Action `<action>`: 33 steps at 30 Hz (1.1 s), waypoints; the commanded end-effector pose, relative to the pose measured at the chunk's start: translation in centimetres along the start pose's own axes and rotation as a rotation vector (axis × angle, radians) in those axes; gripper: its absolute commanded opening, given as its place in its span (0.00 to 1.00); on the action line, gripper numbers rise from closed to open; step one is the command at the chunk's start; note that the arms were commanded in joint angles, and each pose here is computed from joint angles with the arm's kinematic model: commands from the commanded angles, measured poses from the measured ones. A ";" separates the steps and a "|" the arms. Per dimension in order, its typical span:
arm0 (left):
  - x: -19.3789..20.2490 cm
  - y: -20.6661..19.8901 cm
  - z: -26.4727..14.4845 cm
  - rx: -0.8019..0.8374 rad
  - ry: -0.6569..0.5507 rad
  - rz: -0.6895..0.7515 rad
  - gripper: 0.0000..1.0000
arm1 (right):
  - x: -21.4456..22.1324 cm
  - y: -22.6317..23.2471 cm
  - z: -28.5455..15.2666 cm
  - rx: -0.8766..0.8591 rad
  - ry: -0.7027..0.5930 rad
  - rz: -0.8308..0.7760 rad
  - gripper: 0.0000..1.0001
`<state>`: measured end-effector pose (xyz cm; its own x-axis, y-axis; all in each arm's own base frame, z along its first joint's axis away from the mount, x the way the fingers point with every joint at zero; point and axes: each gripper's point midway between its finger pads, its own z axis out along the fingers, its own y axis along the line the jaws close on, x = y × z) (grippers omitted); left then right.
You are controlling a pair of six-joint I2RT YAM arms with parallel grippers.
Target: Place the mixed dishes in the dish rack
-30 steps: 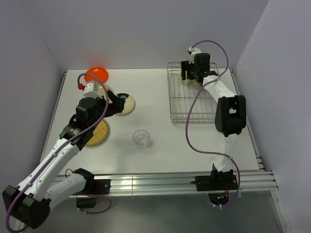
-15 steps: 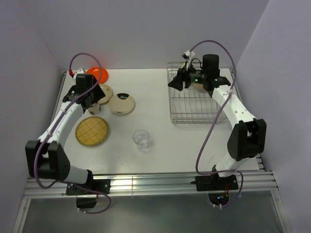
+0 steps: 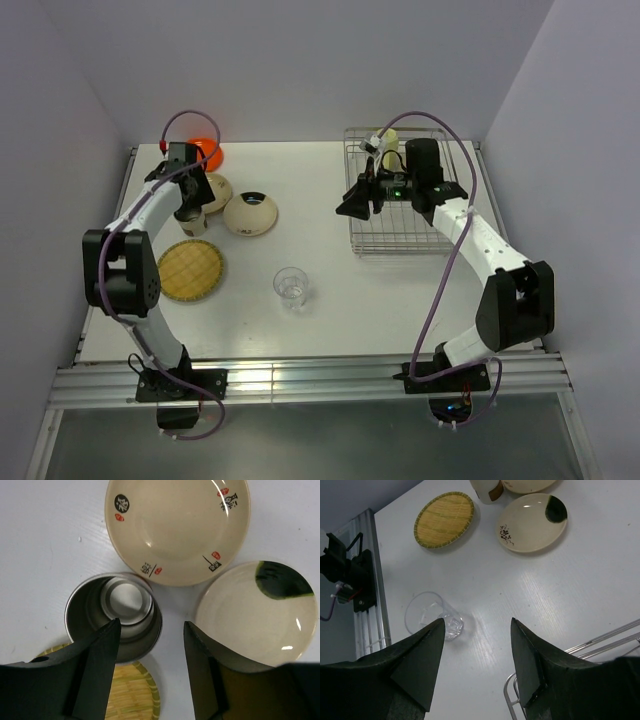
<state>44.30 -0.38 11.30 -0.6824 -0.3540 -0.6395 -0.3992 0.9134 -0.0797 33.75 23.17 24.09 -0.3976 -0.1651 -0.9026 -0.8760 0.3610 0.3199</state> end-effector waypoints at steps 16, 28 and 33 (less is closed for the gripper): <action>-1.7 0.1 -0.2 0.032 -0.078 0.029 0.07 | -1.7 2.6 -1.0 -0.083 -0.054 -0.067 0.62; -6.3 -8.8 -15.6 0.748 -0.262 -0.184 0.00 | -2.6 2.9 -0.3 -0.097 -0.053 0.044 0.59; -5.6 -13.5 -23.1 1.193 -0.238 -0.339 0.00 | -6.5 2.5 0.1 -0.080 -0.195 0.311 0.71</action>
<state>41.33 -10.01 27.89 -0.4195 -0.5940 -0.6865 0.1002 0.7213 -0.6853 32.73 24.34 26.46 -0.5356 -0.0480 -0.8431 -0.8091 0.3152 0.4960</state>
